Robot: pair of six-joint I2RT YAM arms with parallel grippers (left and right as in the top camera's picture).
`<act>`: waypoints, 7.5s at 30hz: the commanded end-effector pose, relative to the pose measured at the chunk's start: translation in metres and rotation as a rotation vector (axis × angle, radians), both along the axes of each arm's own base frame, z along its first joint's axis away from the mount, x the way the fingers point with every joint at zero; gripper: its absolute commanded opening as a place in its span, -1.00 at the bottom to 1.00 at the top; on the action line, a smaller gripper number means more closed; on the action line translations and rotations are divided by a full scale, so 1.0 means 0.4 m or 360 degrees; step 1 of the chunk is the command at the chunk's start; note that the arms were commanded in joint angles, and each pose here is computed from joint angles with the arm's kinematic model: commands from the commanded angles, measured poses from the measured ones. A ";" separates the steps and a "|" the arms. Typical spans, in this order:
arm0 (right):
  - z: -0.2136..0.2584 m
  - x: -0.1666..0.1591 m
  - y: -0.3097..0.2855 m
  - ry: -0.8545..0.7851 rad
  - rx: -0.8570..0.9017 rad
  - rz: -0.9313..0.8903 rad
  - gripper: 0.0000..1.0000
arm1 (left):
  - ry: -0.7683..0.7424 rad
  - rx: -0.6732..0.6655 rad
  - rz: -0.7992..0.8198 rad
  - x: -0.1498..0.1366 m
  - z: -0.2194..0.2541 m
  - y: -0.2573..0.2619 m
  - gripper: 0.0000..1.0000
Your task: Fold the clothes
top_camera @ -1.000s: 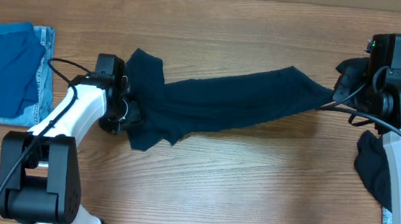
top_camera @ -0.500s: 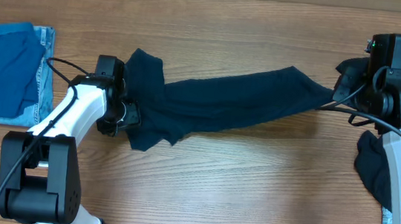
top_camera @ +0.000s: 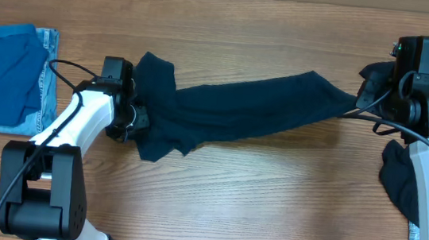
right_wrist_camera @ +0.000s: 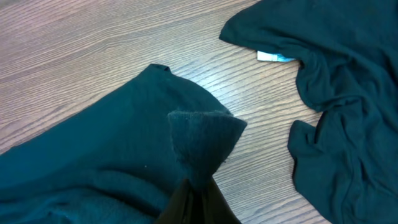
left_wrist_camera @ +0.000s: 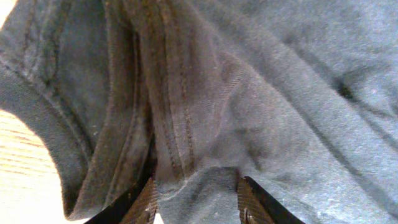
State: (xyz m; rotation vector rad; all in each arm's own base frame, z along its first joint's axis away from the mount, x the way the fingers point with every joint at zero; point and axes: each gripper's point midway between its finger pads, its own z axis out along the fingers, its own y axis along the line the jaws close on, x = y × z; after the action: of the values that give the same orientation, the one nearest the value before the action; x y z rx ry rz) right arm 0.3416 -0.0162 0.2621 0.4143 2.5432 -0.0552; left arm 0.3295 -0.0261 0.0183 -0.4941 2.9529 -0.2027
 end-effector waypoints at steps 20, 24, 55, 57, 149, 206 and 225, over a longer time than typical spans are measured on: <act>0.015 0.003 -0.004 -0.0026 0.0002 -0.0008 -0.92 | 0.0096 -0.0043 0.0015 -0.012 -0.066 -0.009 -0.17; 0.015 0.003 -0.004 -0.0026 0.0001 -0.0009 -0.92 | 0.0096 -0.0061 0.0012 -0.011 -0.066 -0.013 -0.70; 0.015 0.003 -0.004 -0.0024 0.0001 -0.0009 -0.92 | -0.0584 -0.0031 -0.0135 0.012 0.456 -0.013 -0.67; 0.015 0.003 -0.004 -0.0025 0.0002 -0.0008 -0.92 | -0.0584 -0.0031 -0.0135 0.012 0.456 -0.013 -0.67; 0.372 -0.216 0.000 -0.0635 0.0035 0.0012 -0.92 | -0.1574 -0.0123 -0.0066 -0.270 1.080 0.031 -0.92; 0.069 0.361 0.006 -0.0305 0.0107 0.0140 -0.93 | -0.1029 -0.0301 0.0113 0.265 0.743 0.221 -0.92; 0.117 0.277 0.035 -0.0158 0.0182 0.0215 -0.92 | -0.1053 -0.0610 -0.0177 0.263 0.806 0.120 -0.92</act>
State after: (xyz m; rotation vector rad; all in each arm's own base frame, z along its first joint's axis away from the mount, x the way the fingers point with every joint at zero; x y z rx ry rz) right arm 0.4750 -0.0007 0.3118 0.2751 2.4065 0.1713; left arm 0.4614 0.0222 0.3665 -0.2422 2.1404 -0.8748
